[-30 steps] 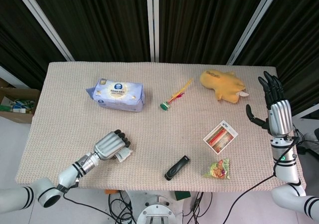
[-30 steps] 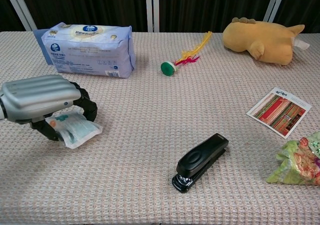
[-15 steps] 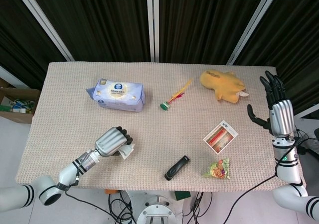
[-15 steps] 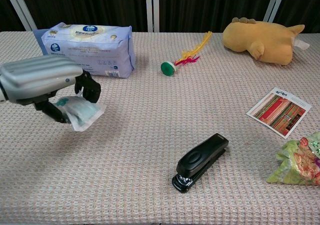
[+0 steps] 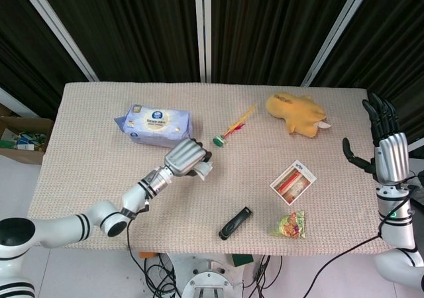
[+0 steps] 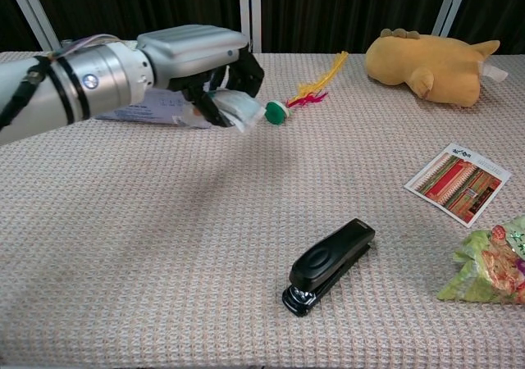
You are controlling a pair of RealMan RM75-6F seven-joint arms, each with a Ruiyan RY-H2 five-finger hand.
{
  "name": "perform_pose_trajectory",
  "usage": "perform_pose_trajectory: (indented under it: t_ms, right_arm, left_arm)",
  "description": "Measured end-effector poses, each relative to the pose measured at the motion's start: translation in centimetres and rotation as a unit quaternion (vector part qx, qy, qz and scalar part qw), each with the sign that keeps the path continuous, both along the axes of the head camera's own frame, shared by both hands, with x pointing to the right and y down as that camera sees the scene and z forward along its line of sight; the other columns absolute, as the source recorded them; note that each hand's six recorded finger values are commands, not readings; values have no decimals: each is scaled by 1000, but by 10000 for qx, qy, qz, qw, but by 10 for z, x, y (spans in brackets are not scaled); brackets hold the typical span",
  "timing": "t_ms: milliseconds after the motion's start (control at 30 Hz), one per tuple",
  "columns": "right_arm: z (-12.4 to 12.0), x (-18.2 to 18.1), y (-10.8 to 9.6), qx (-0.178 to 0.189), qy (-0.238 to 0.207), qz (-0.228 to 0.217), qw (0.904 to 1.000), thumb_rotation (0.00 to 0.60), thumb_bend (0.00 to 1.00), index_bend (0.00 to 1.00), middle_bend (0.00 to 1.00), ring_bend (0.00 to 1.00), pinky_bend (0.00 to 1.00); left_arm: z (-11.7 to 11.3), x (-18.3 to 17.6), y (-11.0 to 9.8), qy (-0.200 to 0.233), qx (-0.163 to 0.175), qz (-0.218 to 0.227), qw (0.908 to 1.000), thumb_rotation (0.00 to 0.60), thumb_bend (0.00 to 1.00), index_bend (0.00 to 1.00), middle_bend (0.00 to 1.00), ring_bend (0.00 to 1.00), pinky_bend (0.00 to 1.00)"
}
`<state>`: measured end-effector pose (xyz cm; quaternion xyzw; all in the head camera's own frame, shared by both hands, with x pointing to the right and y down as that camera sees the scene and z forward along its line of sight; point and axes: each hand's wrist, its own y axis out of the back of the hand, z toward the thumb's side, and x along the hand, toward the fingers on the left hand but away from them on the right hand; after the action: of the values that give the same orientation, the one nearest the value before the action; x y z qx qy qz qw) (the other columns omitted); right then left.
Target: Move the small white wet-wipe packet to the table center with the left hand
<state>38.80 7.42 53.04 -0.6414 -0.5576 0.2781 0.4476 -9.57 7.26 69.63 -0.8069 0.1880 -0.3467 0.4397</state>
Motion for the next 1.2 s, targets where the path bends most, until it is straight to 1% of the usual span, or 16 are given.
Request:
perform_pose_trajectory:
  t_ms: [100, 267, 400, 567, 633, 667, 700, 767, 800, 833, 867, 967, 1067, 1200]
  right_arm:
    - [-6, 2, 0, 8, -14, 0, 10000, 600, 431, 0, 0, 0, 6]
    - [-14, 6, 1, 51, 53, -1, 10000, 600, 431, 0, 0, 0, 6]
    - [-14, 9, 0, 24, 76, 37, 10000, 600, 432, 0, 0, 0, 6]
    - [-12, 12, -2, 5, 94, 84, 9999, 600, 431, 0, 0, 0, 6]
    - [-12, 12, -2, 10, 84, 90, 9999, 600, 431, 0, 0, 0, 6]
    - [-13, 12, -2, 21, 88, 90, 9999, 600, 432, 0, 0, 0, 6]
    - [-13, 12, -1, 33, 94, 88, 9999, 600, 432, 0, 0, 0, 6]
    - [-14, 13, -1, 51, 121, 98, 9999, 600, 432, 0, 0, 0, 6]
    - [-14, 14, -2, 55, 124, 108, 9998, 600, 432, 0, 0, 0, 6]
    - [-14, 15, -2, 57, 124, 118, 9998, 600, 432, 0, 0, 0, 6]
    - [-14, 15, -2, 58, 121, 134, 9998, 600, 432, 0, 0, 0, 6]
    - [-14, 16, -3, 57, 107, 164, 9998, 600, 432, 0, 0, 0, 6]
    - [-14, 15, -3, 76, 154, 156, 9997, 600, 431, 0, 0, 0, 6]
    - [-13, 12, -3, 73, 146, 117, 9998, 600, 431, 0, 0, 0, 6]
  left_arm:
    - [9, 22, -9, -27, -80, -9, 10000, 600, 329, 681, 695, 540, 563]
    - [26, 54, -19, -74, -254, -64, 9996, 600, 329, 681, 695, 541, 563]
    - [38, 80, -20, -37, -403, -177, 9990, 600, 328, 681, 695, 540, 563]
    - [47, 100, -16, 32, -431, -270, 9987, 600, 329, 666, 680, 538, 563]
    - [49, 104, -17, 35, -390, -311, 9987, 600, 325, 598, 618, 500, 557]
    - [51, 105, -17, 24, -382, -323, 9987, 600, 315, 516, 543, 444, 542]
    - [52, 105, -18, 12, -398, -330, 9987, 600, 286, 405, 445, 371, 512]
    - [55, 105, -16, 10, -463, -303, 9985, 600, 200, 196, 254, 247, 428]
    - [55, 105, -16, 40, -506, -292, 9983, 600, 163, 131, 187, 206, 387]
    - [55, 105, -15, 74, -529, -291, 9981, 600, 140, 93, 144, 178, 360]
    - [54, 105, -15, 116, -545, -293, 9980, 600, 116, 65, 102, 147, 329]
    - [52, 104, -15, 255, -572, -290, 9976, 600, 78, 26, 35, 89, 271]
    - [49, 102, -17, 305, -530, -228, 9979, 600, 62, 17, 22, 51, 242]
    - [42, 92, -22, 293, -408, -182, 9986, 600, 59, 18, 22, 49, 240]
